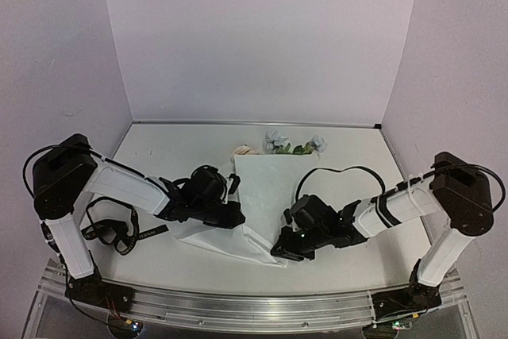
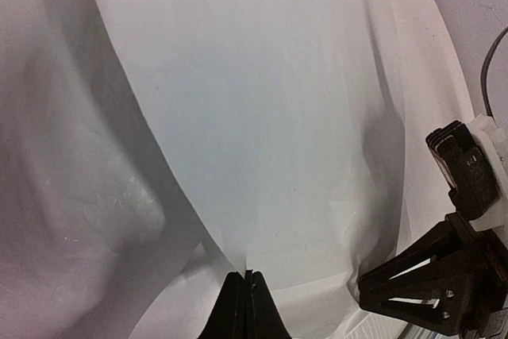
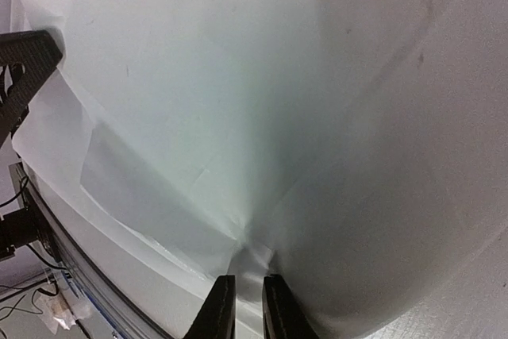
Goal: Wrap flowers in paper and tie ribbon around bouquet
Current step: Press the fold line of the 2/3-folded wrapping paper.
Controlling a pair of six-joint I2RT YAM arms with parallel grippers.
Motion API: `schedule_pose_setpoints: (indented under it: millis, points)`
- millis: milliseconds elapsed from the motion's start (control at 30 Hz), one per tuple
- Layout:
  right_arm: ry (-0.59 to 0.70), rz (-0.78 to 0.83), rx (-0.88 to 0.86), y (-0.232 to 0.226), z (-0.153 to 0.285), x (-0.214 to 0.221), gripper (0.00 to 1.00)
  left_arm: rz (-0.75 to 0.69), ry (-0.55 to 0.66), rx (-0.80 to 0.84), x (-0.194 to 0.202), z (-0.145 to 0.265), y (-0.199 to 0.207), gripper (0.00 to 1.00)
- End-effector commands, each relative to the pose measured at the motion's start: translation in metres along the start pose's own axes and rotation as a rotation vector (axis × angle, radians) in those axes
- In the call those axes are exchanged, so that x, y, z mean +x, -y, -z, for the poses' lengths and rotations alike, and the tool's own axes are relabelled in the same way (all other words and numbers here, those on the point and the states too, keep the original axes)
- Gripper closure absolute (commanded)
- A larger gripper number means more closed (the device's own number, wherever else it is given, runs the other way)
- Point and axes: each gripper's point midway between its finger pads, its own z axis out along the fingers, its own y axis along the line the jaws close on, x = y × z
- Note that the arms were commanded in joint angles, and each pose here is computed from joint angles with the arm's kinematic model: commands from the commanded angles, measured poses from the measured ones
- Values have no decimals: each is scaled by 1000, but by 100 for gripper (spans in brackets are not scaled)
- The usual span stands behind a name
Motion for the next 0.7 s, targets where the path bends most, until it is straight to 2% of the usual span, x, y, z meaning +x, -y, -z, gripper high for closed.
schedule_pose_setpoints:
  millis: [0, 167, 300, 367, 533, 667]
  points:
    - [-19, 22, 87, 25, -1, 24, 86, -7, 49, 24, -6, 15, 13, 100]
    - [-35, 52, 84, 21, 2, 35, 86, -43, 54, 0, -3, 26, 21, 99]
    - [-48, 83, 86, 18, 5, 41, 85, -102, 89, -45, -7, 42, 32, 75]
    - [-49, 85, 72, 12, 6, 39, 84, -141, 80, -64, -4, 46, 39, 68]
    - [-50, 94, 34, -6, 10, 36, 82, -240, 43, -23, 11, 40, 66, 69]
    - [-26, 95, 31, -6, 17, 32, 80, -293, -13, 81, 28, 30, 87, 76]
